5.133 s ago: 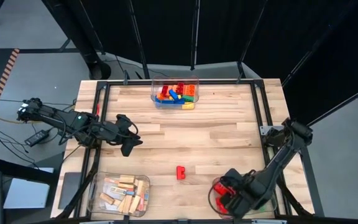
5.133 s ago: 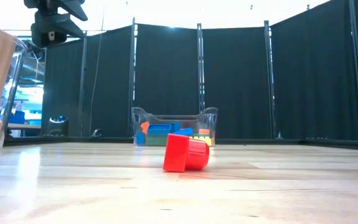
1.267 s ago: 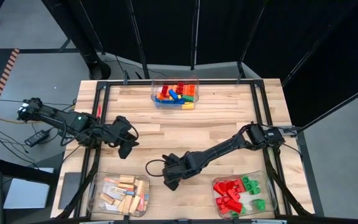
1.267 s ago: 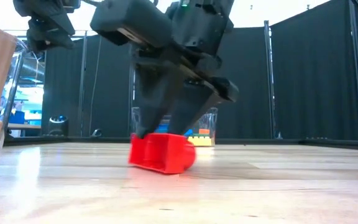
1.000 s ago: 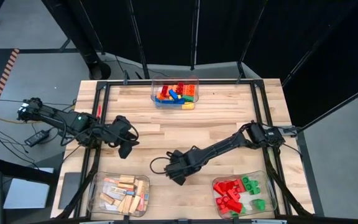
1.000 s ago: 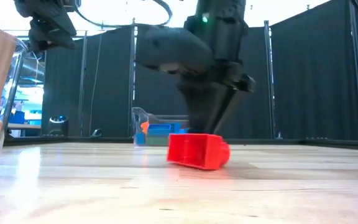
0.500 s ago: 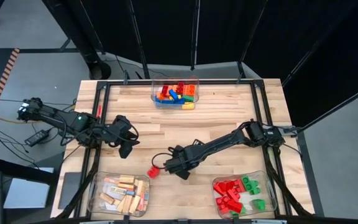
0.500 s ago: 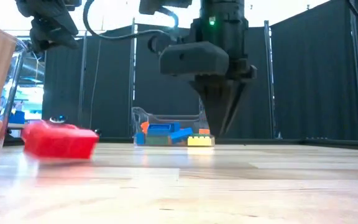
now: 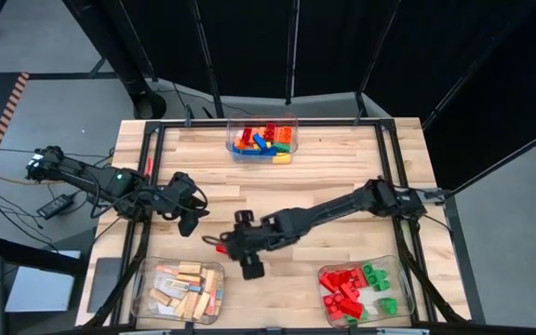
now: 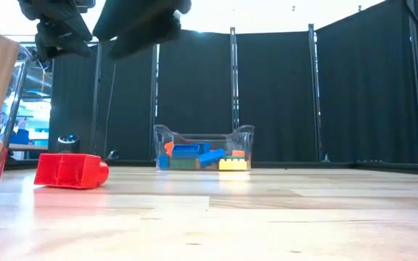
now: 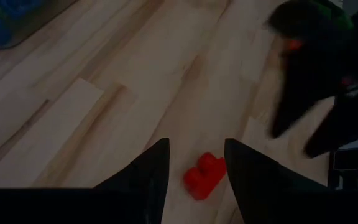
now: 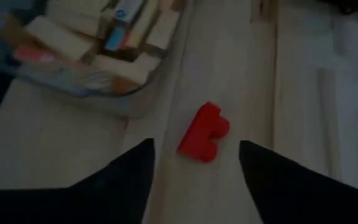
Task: Sort blocks by size
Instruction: Put the 2-stud red game piece into the bottom right transparent bin
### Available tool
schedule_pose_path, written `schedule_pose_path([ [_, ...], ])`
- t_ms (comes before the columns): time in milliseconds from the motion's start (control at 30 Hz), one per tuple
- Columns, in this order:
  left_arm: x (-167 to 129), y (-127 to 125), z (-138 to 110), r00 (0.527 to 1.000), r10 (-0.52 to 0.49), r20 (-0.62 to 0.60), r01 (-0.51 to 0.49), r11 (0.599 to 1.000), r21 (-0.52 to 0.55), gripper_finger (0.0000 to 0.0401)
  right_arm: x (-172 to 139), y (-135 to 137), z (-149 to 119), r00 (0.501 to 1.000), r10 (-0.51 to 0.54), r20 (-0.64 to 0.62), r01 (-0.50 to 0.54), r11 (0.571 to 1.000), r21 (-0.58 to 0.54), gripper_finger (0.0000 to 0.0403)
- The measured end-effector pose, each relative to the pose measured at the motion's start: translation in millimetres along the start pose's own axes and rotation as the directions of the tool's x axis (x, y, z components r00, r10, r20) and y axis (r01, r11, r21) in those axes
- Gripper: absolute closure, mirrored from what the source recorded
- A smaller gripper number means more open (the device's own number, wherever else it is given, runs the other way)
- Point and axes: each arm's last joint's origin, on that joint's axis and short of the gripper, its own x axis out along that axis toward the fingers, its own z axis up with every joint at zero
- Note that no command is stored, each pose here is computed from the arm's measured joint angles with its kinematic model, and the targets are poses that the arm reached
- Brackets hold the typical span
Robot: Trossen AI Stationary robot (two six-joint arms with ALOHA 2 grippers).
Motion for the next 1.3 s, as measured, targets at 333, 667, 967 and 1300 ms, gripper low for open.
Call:
schedule_pose_path([
  [333, 0, 0, 0, 1.0, 0.0, -0.001, 0.0, 1.0, -0.005, 0.0238, 65, -23, -24, 0.992, 0.088, -0.092, -0.075, 0.987, 0.141, 0.0057],
  [667, 0, 0, 0, 1.0, 0.002, -0.002, -0.002, 1.0, -0.005, 0.0238, 98, -17, -33, 0.998, -0.041, -0.048, 0.052, 0.967, 0.248, 0.0057],
  [967, 0, 1, 0, 1.0, 0.011, 0.004, -0.011, 1.0, -0.005, 0.0238, 111, -15, -42, 0.999, -0.033, 0.025, 0.025, 0.958, 0.285, 0.008],
  [1300, -36, 27, -7, 0.992, 0.092, 0.08, -0.091, 0.996, -0.024, 0.0238, 120, -11, -61, 0.995, -0.096, -0.02, 0.097, 0.937, 0.334, 0.0127],
])
